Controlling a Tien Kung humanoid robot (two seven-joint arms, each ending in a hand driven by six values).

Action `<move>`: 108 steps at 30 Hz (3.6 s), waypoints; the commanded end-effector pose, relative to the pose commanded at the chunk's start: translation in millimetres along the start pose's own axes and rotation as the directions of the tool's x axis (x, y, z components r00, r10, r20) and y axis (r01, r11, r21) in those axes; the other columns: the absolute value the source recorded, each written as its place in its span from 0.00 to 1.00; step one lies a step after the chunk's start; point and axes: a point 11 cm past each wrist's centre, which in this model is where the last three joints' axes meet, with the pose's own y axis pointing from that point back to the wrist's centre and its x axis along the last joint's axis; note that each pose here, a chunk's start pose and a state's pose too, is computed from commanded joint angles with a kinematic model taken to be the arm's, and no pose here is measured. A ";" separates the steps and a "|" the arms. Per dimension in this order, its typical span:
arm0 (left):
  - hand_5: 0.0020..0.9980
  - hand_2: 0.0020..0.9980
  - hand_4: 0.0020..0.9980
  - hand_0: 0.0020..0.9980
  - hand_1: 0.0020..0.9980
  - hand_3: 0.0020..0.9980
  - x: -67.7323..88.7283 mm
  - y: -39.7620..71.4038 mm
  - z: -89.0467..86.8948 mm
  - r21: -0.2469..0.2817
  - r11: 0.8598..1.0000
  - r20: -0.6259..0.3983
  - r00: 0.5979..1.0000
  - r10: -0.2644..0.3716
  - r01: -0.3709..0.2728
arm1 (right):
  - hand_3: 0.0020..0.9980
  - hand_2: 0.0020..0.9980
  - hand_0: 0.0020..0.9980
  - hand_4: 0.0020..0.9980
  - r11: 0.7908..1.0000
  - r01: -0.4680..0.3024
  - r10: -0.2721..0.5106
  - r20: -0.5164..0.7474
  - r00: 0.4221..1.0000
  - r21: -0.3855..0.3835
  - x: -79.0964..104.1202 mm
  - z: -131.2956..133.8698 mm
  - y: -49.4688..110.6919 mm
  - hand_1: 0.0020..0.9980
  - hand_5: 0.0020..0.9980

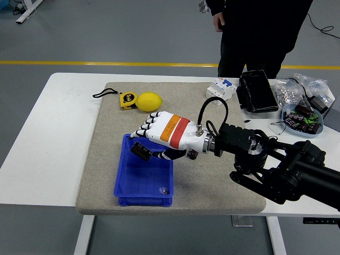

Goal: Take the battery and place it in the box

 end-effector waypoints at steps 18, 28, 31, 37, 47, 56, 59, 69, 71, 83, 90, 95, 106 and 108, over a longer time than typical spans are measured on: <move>0.62 0.73 0.71 0.76 0.71 0.64 0.4 0.0 0.6 -0.006 1.000 -0.012 1.000 0.003 -0.003 | 0.97 0.79 0.81 1.00 0.938 -0.018 0.075 0.153 0.985 -0.346 2.7 72.0 55.5 0.71 0.31; 0.63 0.73 0.71 0.76 0.71 0.63 -0.5 -0.1 -2.7 0.004 1.000 -0.008 1.000 -0.001 0.001 | 0.94 0.45 0.50 1.00 0.816 0.064 0.121 0.278 0.953 -0.574 -19.6 84.0 99.7 0.35 0.46; 0.62 0.73 0.71 0.76 0.71 0.63 -0.5 -0.2 -3.4 0.007 1.000 -0.005 1.000 -0.001 0.001 | 0.92 0.30 0.29 1.00 0.800 0.112 0.091 0.305 0.948 -0.589 -28.0 77.9 101.1 0.20 0.57; 0.62 0.73 0.71 0.76 0.71 0.63 0.9 -0.4 -6.9 0.015 1.000 0.002 1.000 0.002 -0.002 | 0.89 0.26 0.20 1.00 0.776 0.178 0.044 0.333 0.942 -0.606 -38.2 64.1 94.0 0.16 0.61; 0.62 0.73 0.70 0.76 0.71 0.63 4.1 -0.8 -11.6 0.024 1.000 0.007 1.000 0.006 -0.007 | 0.82 0.26 0.21 1.00 0.745 0.198 0.000 0.297 0.955 -0.637 -55.0 54.7 83.6 0.16 0.58; 0.62 0.73 0.70 0.76 0.71 0.63 4.7 -0.9 -13.1 0.029 1.000 0.016 1.000 0.007 -0.007 | 0.79 0.26 0.22 1.00 0.700 0.244 -0.015 0.329 0.944 -0.671 -75.4 52.4 79.8 0.16 0.59; 0.62 0.73 0.70 0.76 0.71 0.63 3.7 -0.8 -11.6 0.025 1.000 0.014 1.000 0.005 -0.005 | 0.77 0.25 0.22 1.00 0.678 0.246 -0.007 0.328 0.944 -0.693 -75.9 55.3 79.1 0.16 0.62; 0.62 0.73 0.70 0.76 0.71 0.63 1.5 -0.5 -8.4 0.017 1.000 0.006 1.000 0.001 -0.001 | 0.74 0.25 0.21 1.00 0.646 0.273 -0.005 0.354 0.935 -0.713 -80.9 59.8 80.6 0.15 0.63; 0.62 0.73 0.70 0.76 0.71 0.63 1.4 -0.5 -8.4 0.018 1.000 0.005 1.000 0.000 -0.001 | 0.74 0.25 0.21 1.00 0.648 0.279 -0.008 0.360 0.933 -0.708 -81.4 58.1 79.6 0.15 0.64; 0.62 0.73 0.70 0.76 0.71 0.63 1.9 -0.6 -9.5 0.021 1.000 0.008 1.000 0.000 0.000 | 0.80 0.26 0.22 1.00 0.652 0.303 -0.009 0.393 0.920 -0.695 -81.4 51.9 72.7 0.16 0.66; 0.62 0.73 0.70 0.76 0.71 0.63 1.7 -0.6 -8.8 0.019 1.000 0.005 1.000 -0.001 0.001 | 0.80 0.27 0.22 1.00 0.641 0.327 -0.028 0.405 0.914 -0.694 -88.2 49.8 71.6 0.16 0.67; 0.62 0.73 0.70 0.76 0.71 0.63 1.1 -0.5 -8.1 0.018 1.000 0.006 1.000 -0.002 0.001 | 0.81 0.26 0.22 1.00 0.631 0.331 -0.037 0.399 0.916 -0.701 -91.3 52.1 72.7 0.16 0.67; 0.62 0.73 0.70 0.76 0.71 0.63 0.7 -0.5 -8.4 0.019 1.000 0.006 1.000 -0.003 0.003 | 0.80 0.27 0.22 1.00 0.607 0.341 -0.043 0.399 0.916 -0.717 -98.4 56.4 77.6 0.16 0.67; 0.62 0.73 0.71 0.76 0.71 0.63 0.6 -0.5 -8.5 0.020 1.000 0.007 1.000 -0.003 0.003 | 0.79 0.26 0.21 1.00 0.607 0.342 -0.042 0.401 0.915 -0.718 -99.4 55.8 77.6 0.16 0.68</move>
